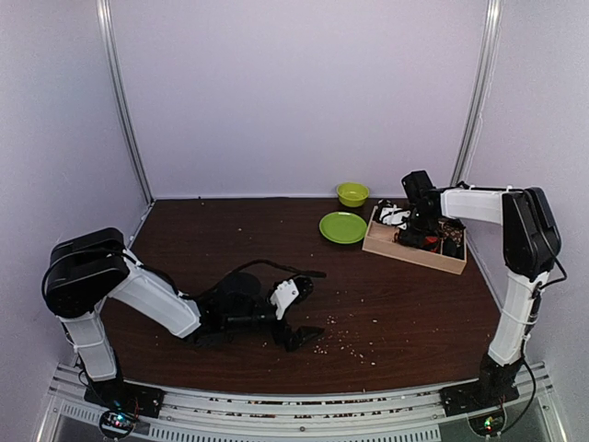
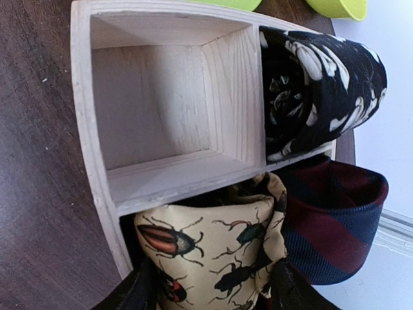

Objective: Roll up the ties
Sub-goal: Place the tie in the storage box, then reset both arms

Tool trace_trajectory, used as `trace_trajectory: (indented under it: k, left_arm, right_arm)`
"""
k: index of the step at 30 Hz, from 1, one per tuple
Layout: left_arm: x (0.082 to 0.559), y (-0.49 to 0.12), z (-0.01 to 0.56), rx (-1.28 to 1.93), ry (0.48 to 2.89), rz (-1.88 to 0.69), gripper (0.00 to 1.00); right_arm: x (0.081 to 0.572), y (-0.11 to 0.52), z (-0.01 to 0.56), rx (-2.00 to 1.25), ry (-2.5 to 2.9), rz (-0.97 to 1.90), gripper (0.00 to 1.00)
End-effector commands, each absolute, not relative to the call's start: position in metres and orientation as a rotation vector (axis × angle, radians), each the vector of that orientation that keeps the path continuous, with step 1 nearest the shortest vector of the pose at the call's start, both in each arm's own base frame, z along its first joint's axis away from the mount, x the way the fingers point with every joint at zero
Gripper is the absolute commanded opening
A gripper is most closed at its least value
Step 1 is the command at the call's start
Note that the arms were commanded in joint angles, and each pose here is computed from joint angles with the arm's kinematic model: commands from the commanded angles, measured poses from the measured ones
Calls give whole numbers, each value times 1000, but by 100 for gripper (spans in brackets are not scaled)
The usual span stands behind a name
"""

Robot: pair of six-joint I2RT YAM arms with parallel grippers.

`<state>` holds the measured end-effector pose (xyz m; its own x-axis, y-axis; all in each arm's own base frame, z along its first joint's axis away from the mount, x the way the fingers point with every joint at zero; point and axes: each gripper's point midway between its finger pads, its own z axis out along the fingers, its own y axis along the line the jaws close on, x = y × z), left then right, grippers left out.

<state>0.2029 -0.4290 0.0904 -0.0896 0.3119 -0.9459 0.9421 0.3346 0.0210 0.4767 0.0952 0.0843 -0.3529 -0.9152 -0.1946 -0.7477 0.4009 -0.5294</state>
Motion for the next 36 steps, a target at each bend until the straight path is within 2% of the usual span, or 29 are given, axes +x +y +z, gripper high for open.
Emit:
trace_trajectory:
  k: [1, 3, 5, 8, 19, 24, 31, 36]
  left_arm:
    - [210, -438, 115, 1130, 1542, -813, 98]
    - [210, -438, 116, 1131, 1539, -811, 98]
    - [213, -437, 116, 1127, 1542, -799, 98]
    - [217, -436, 120, 1112, 1549, -784, 98]
    - [272, -393, 152, 898, 1777, -773, 98]
    - [310, -345, 184, 723, 1855, -690, 98]
    - [339, -263, 216, 466, 1902, -527, 98]
    - [336, -217, 193, 334, 1985, -388, 98]
  right_arm:
    - [463, 88, 113, -1390, 2191, -512, 62]
    - [460, 87, 128, -1371, 2167, -535, 64]
    - [457, 86, 144, -1353, 2146, -564, 72]
    - [453, 86, 175, -1290, 2110, -575, 99]
    - [425, 102, 316, -753, 1879, -420, 100]
    - [405, 94, 351, -325, 1854, -167, 100]
    - [371, 140, 310, -150, 1931, 415, 100]
    - [351, 144, 244, -54, 1939, 567, 100]
